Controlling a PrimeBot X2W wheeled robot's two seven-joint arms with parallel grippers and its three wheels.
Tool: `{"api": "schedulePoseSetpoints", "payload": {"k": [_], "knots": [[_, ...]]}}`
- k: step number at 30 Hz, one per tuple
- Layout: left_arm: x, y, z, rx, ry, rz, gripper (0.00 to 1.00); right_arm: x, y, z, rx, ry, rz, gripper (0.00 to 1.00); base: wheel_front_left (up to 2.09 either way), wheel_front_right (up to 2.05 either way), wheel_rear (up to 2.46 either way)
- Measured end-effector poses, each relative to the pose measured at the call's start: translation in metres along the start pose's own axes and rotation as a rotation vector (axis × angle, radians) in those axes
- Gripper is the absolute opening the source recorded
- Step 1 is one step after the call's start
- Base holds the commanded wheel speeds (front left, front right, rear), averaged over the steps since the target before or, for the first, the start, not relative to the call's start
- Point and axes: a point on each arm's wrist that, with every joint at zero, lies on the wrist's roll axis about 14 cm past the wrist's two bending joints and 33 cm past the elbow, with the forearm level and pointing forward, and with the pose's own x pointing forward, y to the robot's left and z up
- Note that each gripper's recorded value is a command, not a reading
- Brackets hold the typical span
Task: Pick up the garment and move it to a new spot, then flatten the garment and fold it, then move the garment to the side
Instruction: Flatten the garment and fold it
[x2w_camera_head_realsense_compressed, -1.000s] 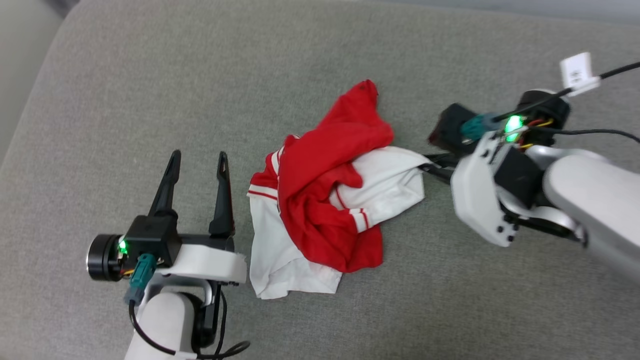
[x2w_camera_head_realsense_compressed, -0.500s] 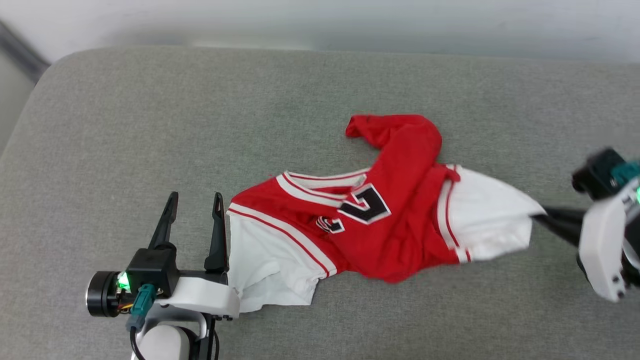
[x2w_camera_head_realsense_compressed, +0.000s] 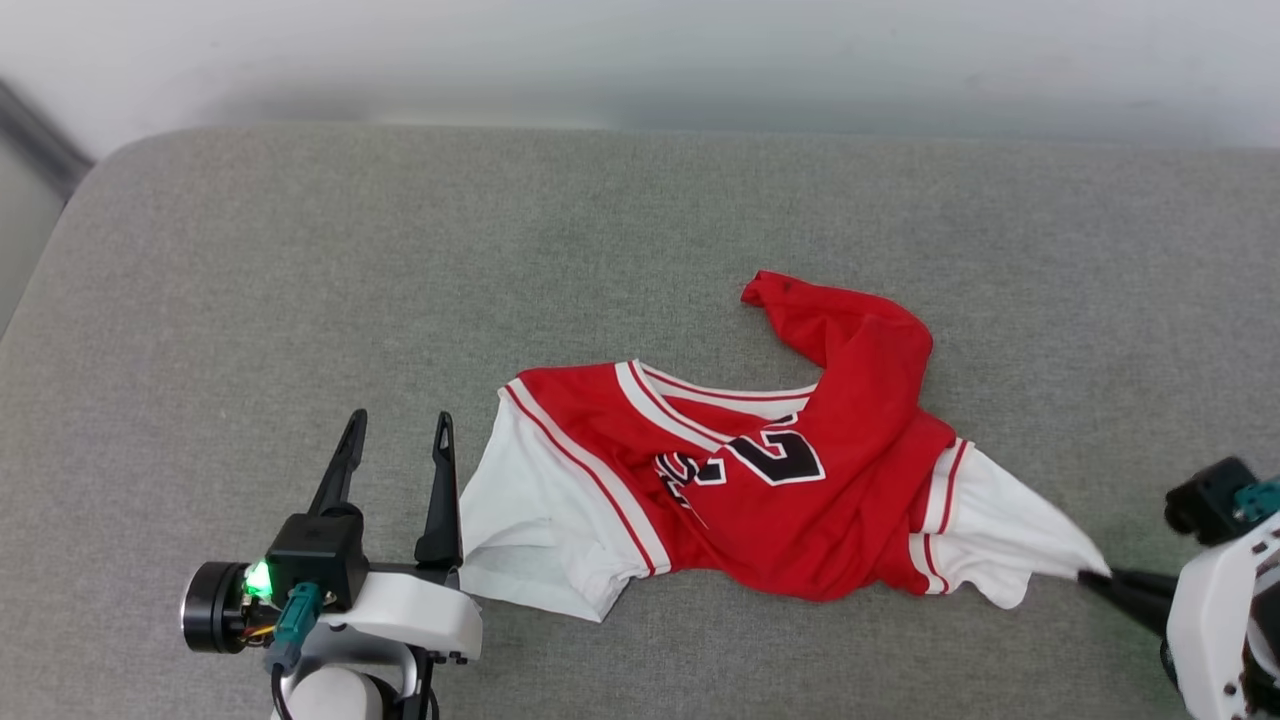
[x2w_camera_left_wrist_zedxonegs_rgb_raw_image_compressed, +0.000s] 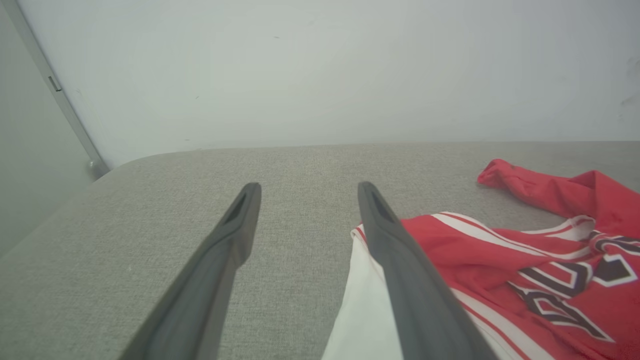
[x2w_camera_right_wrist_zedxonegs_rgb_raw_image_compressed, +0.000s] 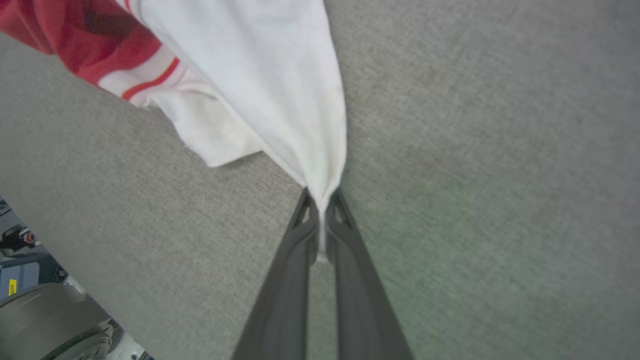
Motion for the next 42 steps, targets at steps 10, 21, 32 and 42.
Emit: {"api": "schedulePoseSetpoints", "payload": {"k": [10,21,32,42], "knots": [[-0.010,0.001,0.011,0.012,-0.027,-0.007,1.00,-0.038,-0.021,0.078,-0.054,-0.363,-0.110,1.00,0.00,0.00,0.00],[-0.009,0.002,0.010,0.022,-0.027,-0.005,1.00,-0.068,-0.023,0.195,-0.199,-0.617,-0.165,1.00,0.00,0.00,0.00],[0.010,0.000,-0.004,0.019,0.002,-0.007,1.00,0.016,0.012,0.182,-0.314,-0.044,-0.038,1.00,0.00,0.00,0.00],[0.029,0.008,-0.021,0.013,0.036,0.033,1.00,0.106,0.016,0.154,-0.388,0.280,0.012,1.00,0.00,0.00,0.00]]}}
